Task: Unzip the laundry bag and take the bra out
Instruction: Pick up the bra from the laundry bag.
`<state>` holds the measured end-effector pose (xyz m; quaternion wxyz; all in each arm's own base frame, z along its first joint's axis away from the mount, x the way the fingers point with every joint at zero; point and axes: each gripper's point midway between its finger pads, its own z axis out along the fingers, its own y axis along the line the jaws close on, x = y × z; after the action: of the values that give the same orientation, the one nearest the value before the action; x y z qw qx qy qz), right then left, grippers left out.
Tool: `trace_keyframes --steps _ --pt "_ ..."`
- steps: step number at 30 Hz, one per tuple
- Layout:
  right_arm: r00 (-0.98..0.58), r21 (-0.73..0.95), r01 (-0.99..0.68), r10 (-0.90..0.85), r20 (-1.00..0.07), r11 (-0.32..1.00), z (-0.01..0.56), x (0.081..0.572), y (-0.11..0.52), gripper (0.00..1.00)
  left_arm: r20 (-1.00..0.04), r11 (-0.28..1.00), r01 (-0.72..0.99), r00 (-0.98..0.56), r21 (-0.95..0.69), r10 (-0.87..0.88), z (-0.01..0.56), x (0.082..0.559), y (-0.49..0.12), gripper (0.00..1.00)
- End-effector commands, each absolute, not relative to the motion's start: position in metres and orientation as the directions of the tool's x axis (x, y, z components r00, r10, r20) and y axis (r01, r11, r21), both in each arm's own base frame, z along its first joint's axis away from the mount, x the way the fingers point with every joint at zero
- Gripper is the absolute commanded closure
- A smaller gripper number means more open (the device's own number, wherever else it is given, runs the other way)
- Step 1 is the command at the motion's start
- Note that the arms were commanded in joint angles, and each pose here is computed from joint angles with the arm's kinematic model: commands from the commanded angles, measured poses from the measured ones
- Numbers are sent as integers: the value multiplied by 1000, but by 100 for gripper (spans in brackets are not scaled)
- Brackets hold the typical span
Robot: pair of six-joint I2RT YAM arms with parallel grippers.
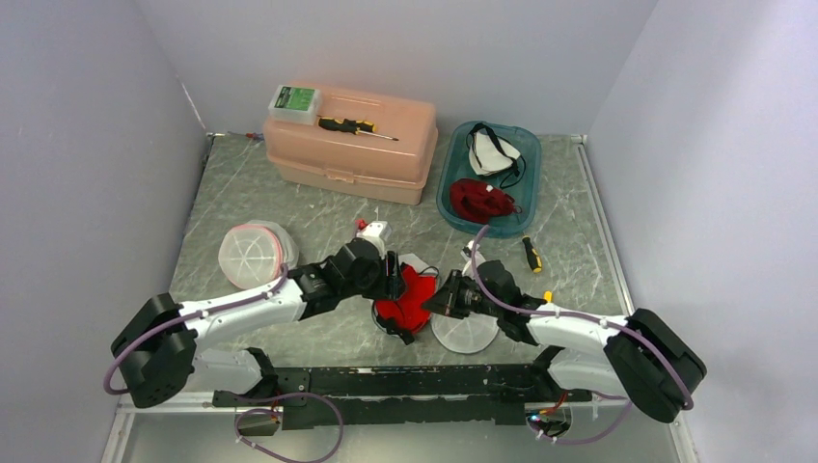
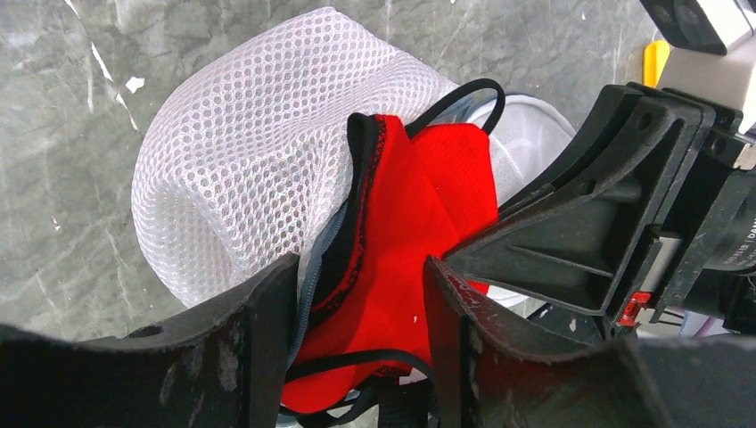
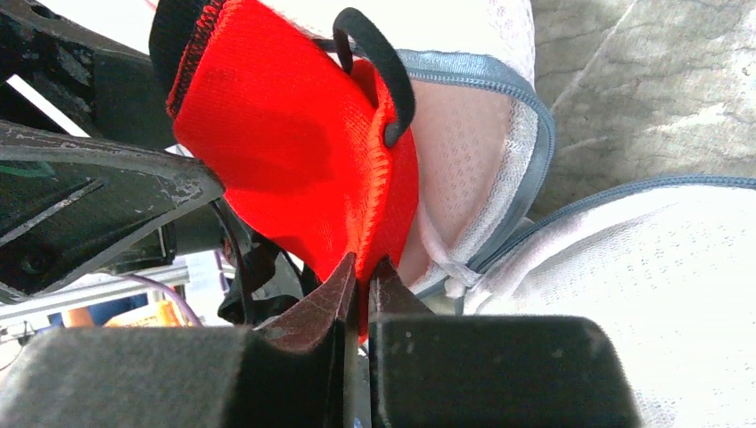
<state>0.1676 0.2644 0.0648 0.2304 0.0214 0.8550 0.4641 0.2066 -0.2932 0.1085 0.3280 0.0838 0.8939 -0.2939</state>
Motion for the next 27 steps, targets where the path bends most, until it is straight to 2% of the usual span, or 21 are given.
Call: trace_keyframes --steps 1,4,7,11,15,19,23,27 --pt "-854 806 -279 249 -457 522 102 177 273 100 -655 780 357 -751 -514 -88 134 206 -296 40" --pt "-824 791 -395 201 -530 467 133 170 276 100 -673 767 371 -732 -524 -105 155 205 -293 33" --pt "-789 741 -480 137 -599 469 158 163 272 100 -703 771 371 -698 -518 -136 184 206 -283 25" --pt "-731 669 -563 84 -677 485 192 160 264 100 -737 781 346 -644 -521 -206 221 209 -264 7" --pt "-669 594 -611 60 -741 524 226 164 253 100 -764 785 331 -590 -524 -260 253 208 -245 6" --pt "-608 513 -593 72 -790 621 249 179 236 100 -785 781 336 -544 -526 -295 276 204 -229 6" --pt "-599 481 -555 74 -797 679 251 187 227 100 -797 799 328 -532 -505 -285 276 202 -219 6" --pt "-529 470 -476 185 -828 743 266 204 208 100 -796 822 285 -529 -493 -294 269 201 -207 6"
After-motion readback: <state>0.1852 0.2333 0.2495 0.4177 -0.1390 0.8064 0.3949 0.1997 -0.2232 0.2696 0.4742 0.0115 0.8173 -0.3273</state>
